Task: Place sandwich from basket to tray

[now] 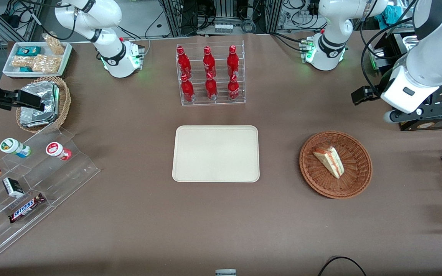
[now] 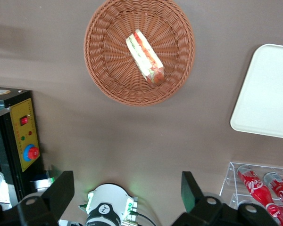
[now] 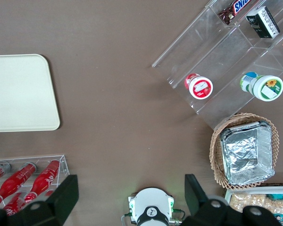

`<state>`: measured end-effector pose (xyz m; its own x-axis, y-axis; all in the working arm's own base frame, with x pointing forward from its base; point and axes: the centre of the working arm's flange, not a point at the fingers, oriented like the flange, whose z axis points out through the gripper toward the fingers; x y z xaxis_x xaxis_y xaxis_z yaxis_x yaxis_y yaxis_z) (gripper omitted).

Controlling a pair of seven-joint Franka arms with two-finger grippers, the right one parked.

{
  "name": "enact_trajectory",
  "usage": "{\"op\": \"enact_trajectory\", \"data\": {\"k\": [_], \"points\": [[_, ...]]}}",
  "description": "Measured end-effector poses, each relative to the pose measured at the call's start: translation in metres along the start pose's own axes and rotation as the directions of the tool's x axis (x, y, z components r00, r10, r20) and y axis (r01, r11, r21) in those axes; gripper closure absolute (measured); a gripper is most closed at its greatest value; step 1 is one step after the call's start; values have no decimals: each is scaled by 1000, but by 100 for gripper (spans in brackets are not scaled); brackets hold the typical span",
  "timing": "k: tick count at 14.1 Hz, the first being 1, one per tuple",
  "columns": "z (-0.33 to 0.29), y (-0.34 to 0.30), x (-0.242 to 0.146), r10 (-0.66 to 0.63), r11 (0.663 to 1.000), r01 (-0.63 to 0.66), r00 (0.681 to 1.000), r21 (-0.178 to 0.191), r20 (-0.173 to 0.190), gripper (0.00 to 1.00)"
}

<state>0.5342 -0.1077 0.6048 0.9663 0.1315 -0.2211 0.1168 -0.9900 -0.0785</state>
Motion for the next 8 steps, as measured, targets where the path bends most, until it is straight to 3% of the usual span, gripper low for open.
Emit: {"op": "enact_trajectory", "data": {"k": [8], "points": [[6, -2, 8, -6, 1000, 6, 1000, -9, 8, 0]]}}
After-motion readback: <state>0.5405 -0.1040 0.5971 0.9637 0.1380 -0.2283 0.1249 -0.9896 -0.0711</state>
